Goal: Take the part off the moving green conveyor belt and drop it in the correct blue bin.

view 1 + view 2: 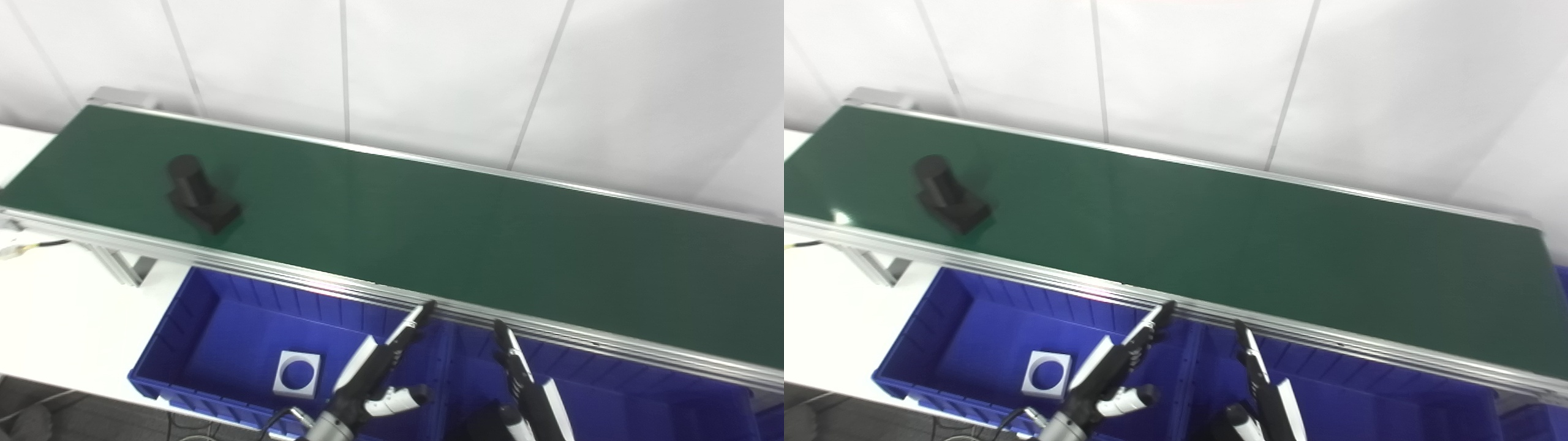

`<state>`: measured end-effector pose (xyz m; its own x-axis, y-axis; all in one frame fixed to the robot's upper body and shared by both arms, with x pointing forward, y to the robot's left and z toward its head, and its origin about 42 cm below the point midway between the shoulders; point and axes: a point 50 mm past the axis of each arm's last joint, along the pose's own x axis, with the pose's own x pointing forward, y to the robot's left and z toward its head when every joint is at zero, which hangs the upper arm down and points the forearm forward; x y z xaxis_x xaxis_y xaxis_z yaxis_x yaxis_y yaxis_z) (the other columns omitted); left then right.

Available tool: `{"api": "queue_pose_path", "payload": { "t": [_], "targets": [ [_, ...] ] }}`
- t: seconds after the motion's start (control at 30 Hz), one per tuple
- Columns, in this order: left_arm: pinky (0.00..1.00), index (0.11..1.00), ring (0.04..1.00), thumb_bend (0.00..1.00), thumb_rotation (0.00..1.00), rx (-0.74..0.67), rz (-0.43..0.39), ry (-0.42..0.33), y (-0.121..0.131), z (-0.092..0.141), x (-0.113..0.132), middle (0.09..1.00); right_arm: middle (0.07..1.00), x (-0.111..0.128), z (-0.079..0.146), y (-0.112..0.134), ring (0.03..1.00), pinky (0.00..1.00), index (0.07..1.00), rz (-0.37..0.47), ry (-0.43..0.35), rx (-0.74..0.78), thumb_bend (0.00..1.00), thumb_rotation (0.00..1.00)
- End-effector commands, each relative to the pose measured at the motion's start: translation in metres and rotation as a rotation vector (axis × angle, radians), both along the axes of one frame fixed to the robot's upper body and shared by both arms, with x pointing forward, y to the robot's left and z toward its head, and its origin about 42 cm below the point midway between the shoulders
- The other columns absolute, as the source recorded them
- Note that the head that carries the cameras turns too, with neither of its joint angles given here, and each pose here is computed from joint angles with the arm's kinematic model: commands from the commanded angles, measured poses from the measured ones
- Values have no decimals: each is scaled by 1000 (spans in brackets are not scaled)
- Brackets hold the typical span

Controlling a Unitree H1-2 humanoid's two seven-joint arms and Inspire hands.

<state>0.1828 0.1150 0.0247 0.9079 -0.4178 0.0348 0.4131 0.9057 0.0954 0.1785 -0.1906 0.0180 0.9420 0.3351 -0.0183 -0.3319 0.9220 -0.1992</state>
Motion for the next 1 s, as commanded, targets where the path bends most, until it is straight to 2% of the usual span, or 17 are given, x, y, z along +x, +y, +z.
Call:
{"api": "queue_pose_path", "payload": {
  "t": [0.0,0.3,0.77,0.97],
  "targets": [
    [953,976,988,892,807,-23,6,-69,-8,9,7,994,1000,7,9,1,996,961,1000,11,-66,38,867,986],
    [952,974,990,902,793,-10,5,-73,-11,7,8,995,1000,7,8,-2,977,946,1000,2,-58,43,868,952],
    [955,978,987,900,785,2,-6,-53,-13,0,6,988,1000,7,1,-2,975,941,1000,4,-38,29,889,968],
    [949,972,983,882,777,15,-3,-50,-14,-4,8,985,1000,8,-2,-3,967,928,1000,1,-31,18,868,969]
  ]
}}
